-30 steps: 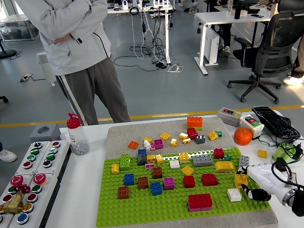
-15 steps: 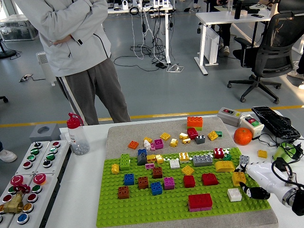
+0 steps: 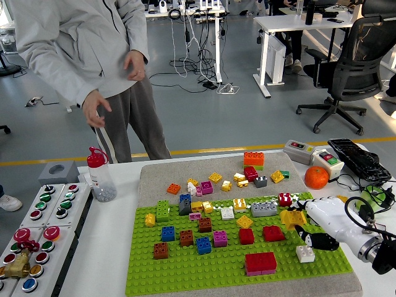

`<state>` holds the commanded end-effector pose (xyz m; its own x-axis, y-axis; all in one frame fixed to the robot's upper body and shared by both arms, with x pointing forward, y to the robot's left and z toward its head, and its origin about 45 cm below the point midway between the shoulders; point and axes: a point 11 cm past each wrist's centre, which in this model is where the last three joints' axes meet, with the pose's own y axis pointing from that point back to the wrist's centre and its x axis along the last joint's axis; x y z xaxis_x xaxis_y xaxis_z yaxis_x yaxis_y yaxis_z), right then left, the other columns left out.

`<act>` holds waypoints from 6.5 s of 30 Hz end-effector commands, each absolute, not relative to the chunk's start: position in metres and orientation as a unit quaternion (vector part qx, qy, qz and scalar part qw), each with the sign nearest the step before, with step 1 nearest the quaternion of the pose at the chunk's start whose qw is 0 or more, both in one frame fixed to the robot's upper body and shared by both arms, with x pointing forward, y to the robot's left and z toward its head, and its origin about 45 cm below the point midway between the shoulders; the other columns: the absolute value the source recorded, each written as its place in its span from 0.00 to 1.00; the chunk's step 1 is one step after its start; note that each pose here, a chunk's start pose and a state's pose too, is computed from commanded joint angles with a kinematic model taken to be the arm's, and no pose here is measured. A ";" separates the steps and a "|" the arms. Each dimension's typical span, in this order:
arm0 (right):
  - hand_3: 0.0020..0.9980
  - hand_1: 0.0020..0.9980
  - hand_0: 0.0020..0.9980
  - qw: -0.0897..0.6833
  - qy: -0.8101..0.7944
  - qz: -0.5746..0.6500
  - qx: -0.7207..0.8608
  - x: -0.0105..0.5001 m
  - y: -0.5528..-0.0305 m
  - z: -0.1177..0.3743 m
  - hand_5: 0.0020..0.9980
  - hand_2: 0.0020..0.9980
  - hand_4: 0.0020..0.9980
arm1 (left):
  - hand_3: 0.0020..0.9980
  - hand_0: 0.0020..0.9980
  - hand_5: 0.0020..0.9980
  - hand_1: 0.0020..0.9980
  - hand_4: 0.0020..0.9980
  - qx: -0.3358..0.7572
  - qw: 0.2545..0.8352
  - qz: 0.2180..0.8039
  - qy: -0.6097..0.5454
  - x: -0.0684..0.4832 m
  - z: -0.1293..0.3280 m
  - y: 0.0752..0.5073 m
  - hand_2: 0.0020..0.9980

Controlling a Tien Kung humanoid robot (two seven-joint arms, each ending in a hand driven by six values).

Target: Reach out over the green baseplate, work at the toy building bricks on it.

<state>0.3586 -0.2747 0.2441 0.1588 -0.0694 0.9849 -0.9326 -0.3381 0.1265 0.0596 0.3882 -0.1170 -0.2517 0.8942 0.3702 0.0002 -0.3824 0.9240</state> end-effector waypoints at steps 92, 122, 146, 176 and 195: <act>0.58 0.57 0.48 0.428 -0.324 0.499 0.680 0.332 -0.220 0.219 0.13 0.58 0.33 | 0.44 0.66 1.00 0.61 0.24 0.509 0.337 0.660 0.437 0.060 -0.116 0.391 0.56; 0.59 0.56 0.48 0.419 -0.321 0.491 0.693 0.328 -0.214 0.219 0.13 0.58 0.34 | 0.44 0.67 1.00 0.61 0.24 0.508 0.337 0.661 0.437 0.061 -0.116 0.391 0.56; 0.58 0.54 0.47 0.424 -0.338 0.477 0.691 0.325 -0.214 0.219 0.16 0.57 0.36 | 0.44 0.67 1.00 0.61 0.24 0.513 0.335 0.658 0.439 0.056 -0.117 0.391 0.56; 0.58 0.53 0.46 0.422 -0.364 0.469 0.685 0.327 -0.220 0.225 0.18 0.56 0.37 | 0.44 0.67 1.00 0.61 0.24 0.509 0.336 0.661 0.438 0.060 -0.116 0.391 0.56; 0.58 0.53 0.46 0.426 -0.359 0.464 0.688 0.327 -0.218 0.221 0.18 0.56 0.37 | 0.44 0.66 1.00 0.61 0.24 0.508 0.337 0.661 0.437 0.061 -0.116 0.391 0.56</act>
